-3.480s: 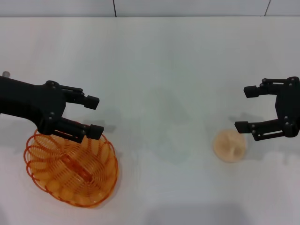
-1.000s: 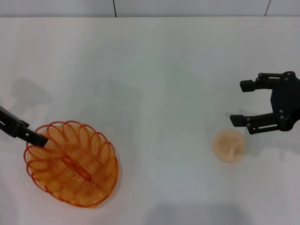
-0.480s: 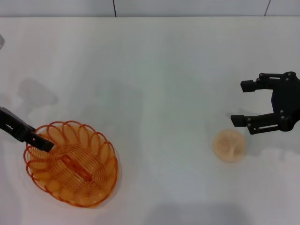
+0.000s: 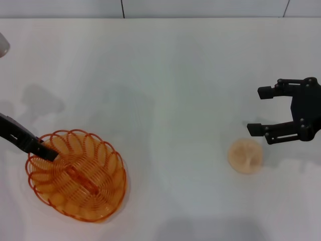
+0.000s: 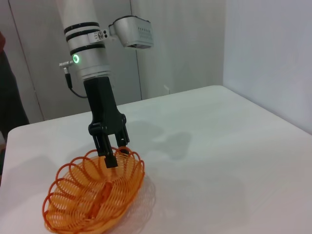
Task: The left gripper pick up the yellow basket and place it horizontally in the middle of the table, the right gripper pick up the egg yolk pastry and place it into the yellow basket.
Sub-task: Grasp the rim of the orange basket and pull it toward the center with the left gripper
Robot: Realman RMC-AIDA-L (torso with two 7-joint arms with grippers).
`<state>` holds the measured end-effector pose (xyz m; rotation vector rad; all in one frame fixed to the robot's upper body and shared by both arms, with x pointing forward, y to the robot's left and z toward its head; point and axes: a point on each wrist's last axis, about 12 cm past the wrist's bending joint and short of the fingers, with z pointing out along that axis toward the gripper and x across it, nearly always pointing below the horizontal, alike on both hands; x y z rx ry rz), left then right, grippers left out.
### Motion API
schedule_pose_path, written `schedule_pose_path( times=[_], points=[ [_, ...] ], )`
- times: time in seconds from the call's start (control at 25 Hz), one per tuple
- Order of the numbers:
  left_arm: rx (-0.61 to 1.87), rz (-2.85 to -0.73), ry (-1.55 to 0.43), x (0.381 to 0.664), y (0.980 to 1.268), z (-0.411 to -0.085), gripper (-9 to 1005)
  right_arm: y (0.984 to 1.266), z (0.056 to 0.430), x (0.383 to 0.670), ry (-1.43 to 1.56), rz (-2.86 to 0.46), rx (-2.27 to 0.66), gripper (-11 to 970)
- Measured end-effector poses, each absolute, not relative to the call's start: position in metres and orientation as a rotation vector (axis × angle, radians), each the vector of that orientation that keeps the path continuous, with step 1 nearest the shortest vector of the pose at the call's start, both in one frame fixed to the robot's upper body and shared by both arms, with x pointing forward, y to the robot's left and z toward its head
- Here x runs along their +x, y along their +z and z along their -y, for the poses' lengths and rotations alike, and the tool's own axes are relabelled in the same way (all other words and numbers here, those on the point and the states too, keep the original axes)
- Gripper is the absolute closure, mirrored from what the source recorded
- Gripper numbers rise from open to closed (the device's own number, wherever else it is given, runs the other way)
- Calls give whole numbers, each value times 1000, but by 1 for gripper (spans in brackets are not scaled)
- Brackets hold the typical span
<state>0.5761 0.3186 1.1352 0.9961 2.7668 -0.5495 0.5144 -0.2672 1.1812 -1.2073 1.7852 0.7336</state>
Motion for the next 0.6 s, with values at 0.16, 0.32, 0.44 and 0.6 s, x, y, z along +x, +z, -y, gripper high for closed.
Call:
schedule_pose_path(
  times=[0.16,0.32,0.44,0.6],
  points=[
    [996,-2764,-554,576,1135,-318,453,1181,268,513,738,-1785,-1204,89],
    [995,-2762,-557,576,1133,-316,623,1181,268,513,739,-1785,-1205,89],
    [1001,-2760,-558,575,1131,-315,667,1181,268,513,739,-1784,-1206,89],
    [996,-2759,-555,575,1131,-316,668,1182,268,513,738,-1782,-1208,90]
  ],
)
